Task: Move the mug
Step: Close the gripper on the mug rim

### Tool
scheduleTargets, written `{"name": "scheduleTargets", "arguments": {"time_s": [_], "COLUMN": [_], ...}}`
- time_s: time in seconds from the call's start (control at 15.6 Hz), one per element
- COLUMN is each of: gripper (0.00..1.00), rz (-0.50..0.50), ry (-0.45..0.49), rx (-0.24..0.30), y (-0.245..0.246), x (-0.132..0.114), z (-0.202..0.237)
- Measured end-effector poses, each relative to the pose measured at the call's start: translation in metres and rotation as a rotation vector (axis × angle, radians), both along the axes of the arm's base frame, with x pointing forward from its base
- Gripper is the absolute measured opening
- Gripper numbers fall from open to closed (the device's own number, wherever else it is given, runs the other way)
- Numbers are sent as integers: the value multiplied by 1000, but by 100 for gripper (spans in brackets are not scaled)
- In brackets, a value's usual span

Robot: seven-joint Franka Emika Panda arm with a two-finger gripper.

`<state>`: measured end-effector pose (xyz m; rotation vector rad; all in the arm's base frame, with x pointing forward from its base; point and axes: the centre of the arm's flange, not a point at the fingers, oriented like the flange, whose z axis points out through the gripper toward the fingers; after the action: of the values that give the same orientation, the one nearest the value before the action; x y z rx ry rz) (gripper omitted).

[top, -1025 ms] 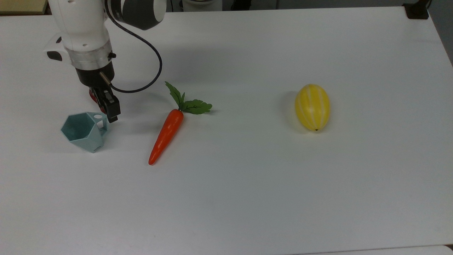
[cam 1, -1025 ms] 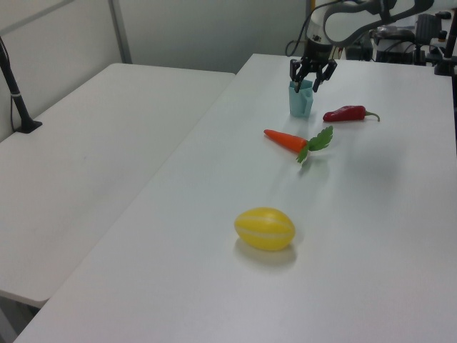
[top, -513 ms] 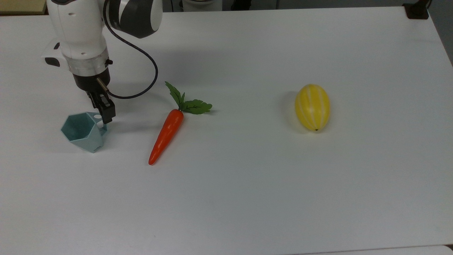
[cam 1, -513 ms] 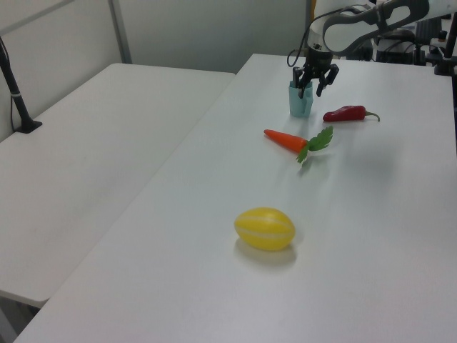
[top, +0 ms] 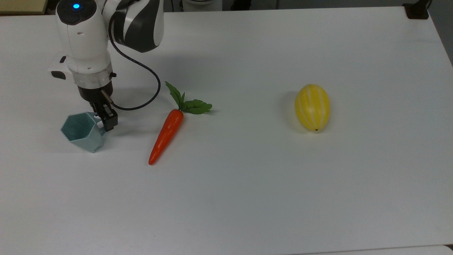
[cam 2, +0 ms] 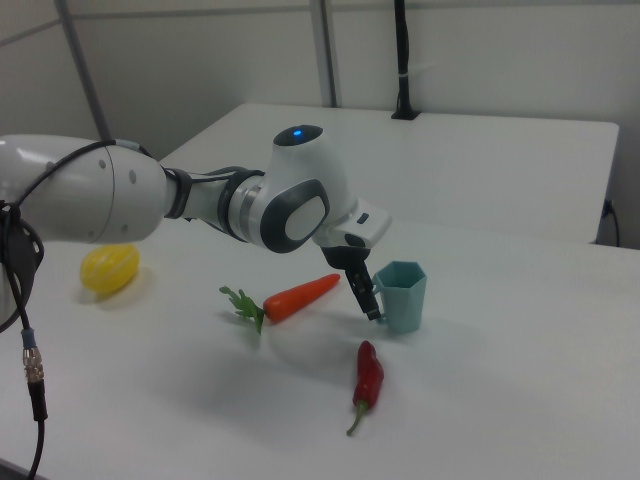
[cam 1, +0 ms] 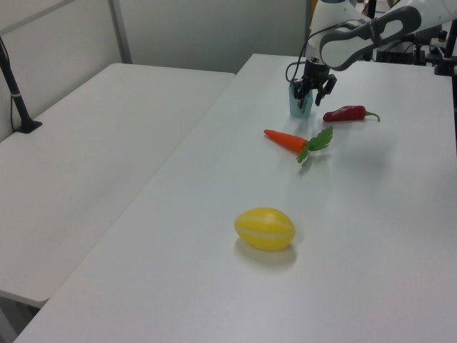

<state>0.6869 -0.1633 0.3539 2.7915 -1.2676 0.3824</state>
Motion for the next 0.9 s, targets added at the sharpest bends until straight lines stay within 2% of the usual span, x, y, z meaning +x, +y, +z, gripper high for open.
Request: {"name": "scheduleTargets", "arguments": {"time_s": [0.45,0.58,0.9], "gripper": [60,55,55], "rz": [18,20,32], "ry": [12,9,-6], "rx": [-27,-29,-51], "y": [0,-1,-3], "x": [1,2,4], "z": [-8,-10,-18]}}
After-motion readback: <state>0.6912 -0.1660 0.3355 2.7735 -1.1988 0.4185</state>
